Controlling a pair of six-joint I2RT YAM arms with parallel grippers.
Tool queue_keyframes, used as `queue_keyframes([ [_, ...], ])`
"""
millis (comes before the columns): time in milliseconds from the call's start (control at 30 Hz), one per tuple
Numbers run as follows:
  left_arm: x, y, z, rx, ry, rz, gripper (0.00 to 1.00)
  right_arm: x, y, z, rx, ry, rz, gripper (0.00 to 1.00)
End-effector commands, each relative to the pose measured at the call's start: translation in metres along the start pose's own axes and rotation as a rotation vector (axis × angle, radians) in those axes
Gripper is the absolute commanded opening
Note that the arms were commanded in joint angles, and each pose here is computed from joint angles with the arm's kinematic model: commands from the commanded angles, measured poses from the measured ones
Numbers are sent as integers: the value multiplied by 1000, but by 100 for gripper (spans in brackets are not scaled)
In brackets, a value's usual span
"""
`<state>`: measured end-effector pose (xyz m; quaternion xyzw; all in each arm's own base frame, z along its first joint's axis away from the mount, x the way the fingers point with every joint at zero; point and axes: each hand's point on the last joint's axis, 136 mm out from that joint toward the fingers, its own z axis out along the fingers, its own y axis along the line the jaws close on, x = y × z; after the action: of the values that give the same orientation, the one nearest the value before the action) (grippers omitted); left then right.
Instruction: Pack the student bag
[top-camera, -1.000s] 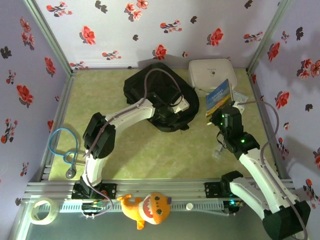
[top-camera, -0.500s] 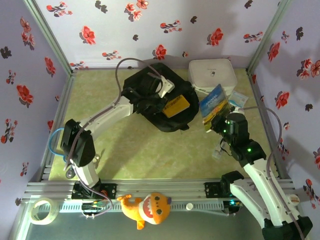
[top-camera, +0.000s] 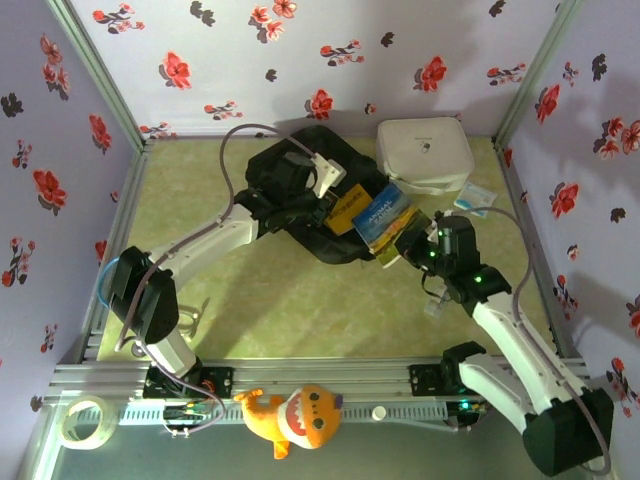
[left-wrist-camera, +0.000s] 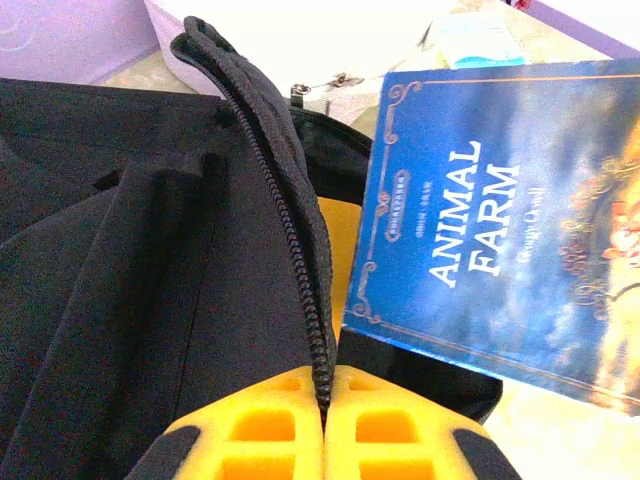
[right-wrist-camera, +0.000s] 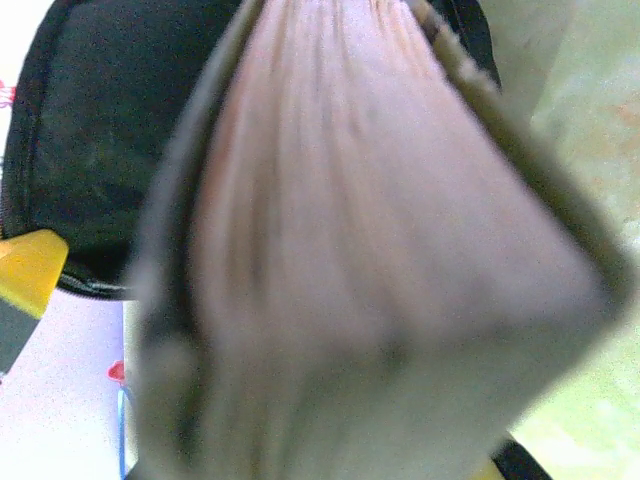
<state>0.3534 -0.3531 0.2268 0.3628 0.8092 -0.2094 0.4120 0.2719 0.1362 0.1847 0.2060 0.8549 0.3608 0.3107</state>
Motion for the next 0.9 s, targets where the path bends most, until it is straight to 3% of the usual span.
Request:
queue_keyframes([
  [0, -30, -12, -20, 46, -119, 8, 4, -18, 30, 7, -131, -46, 27, 9],
  [233, -28, -16, -23, 72, -146, 15, 5, -27, 20, 53, -114, -37, 137, 10],
  [467, -29, -18, -27, 81, -156, 17, 4, -17, 14, 111, -115, 100, 281, 10],
  [867, -32, -20, -32, 89, -170, 17, 5, -11, 21, 171, -98, 253, 305, 12],
])
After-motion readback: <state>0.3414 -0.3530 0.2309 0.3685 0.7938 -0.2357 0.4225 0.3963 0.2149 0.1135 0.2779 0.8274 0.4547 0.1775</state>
